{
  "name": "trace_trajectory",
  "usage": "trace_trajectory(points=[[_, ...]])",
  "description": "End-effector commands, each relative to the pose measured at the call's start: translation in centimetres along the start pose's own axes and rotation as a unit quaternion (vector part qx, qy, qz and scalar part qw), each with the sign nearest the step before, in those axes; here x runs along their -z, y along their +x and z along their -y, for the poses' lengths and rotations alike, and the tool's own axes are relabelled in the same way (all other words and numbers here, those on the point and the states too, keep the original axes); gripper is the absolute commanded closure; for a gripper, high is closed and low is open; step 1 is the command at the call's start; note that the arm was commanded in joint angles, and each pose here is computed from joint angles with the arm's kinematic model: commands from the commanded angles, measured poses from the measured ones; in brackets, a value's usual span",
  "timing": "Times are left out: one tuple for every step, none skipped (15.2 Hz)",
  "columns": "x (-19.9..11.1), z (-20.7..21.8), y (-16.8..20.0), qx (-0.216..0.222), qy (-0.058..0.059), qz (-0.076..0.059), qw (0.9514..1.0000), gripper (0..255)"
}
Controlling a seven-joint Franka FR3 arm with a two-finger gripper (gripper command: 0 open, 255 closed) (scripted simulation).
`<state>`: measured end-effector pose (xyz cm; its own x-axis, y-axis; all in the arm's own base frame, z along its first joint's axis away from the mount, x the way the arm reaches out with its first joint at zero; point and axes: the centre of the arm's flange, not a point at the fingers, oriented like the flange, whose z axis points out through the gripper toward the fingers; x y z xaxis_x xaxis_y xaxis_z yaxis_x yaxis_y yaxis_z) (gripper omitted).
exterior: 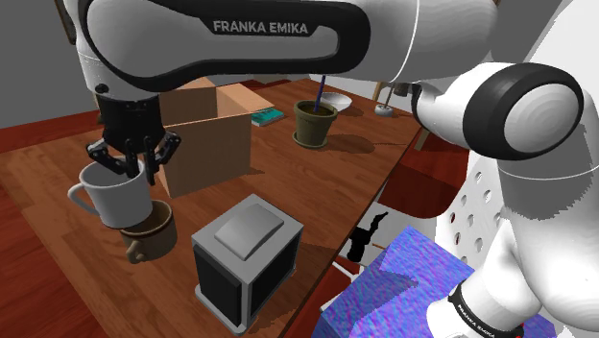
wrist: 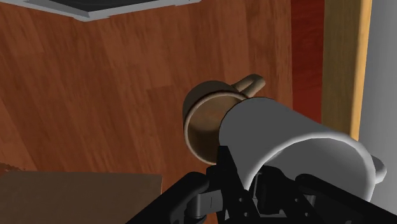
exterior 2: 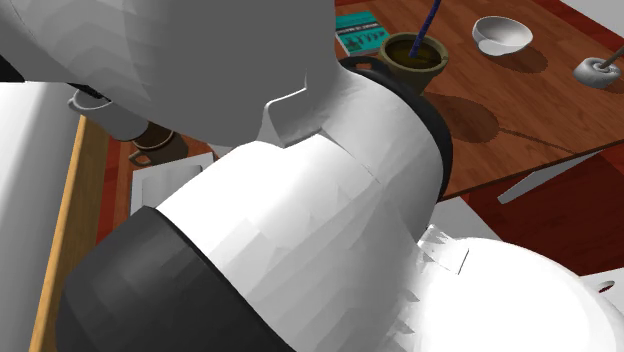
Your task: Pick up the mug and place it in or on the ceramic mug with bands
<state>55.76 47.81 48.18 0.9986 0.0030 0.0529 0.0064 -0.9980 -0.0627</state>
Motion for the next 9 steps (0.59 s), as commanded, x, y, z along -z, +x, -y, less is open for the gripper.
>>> trace_trajectory(points=[[-1.0, -0.1, 0.0, 0.000, 0.000, 0.000, 1.0000, 255], [-1.6, -0.1, 0.0, 0.000, 0.000, 0.000, 1.0000, 255], [-2.1, -0.1, 0.0, 0.000, 0.000, 0.000, 1.0000, 255], [-3.1, -0.2, -0.1, 0.000, 0.000, 0.000, 1.0000, 255], [-3.1, -0.2, -0.1, 0.000, 0.000, 0.000, 1.0000, 255], [-3.1, -0.2, -0.1, 0.000, 0.000, 0.000, 1.0000, 255], [-3.1, -0.2, -0.1, 0.000, 0.000, 0.000, 1.0000, 255], [-3.1, -0.2, -0.1, 0.000, 0.000, 0.000, 1.0000, 255], [-3.1, -0.2, -0.1, 0.000, 0.000, 0.000, 1.0000, 255]])
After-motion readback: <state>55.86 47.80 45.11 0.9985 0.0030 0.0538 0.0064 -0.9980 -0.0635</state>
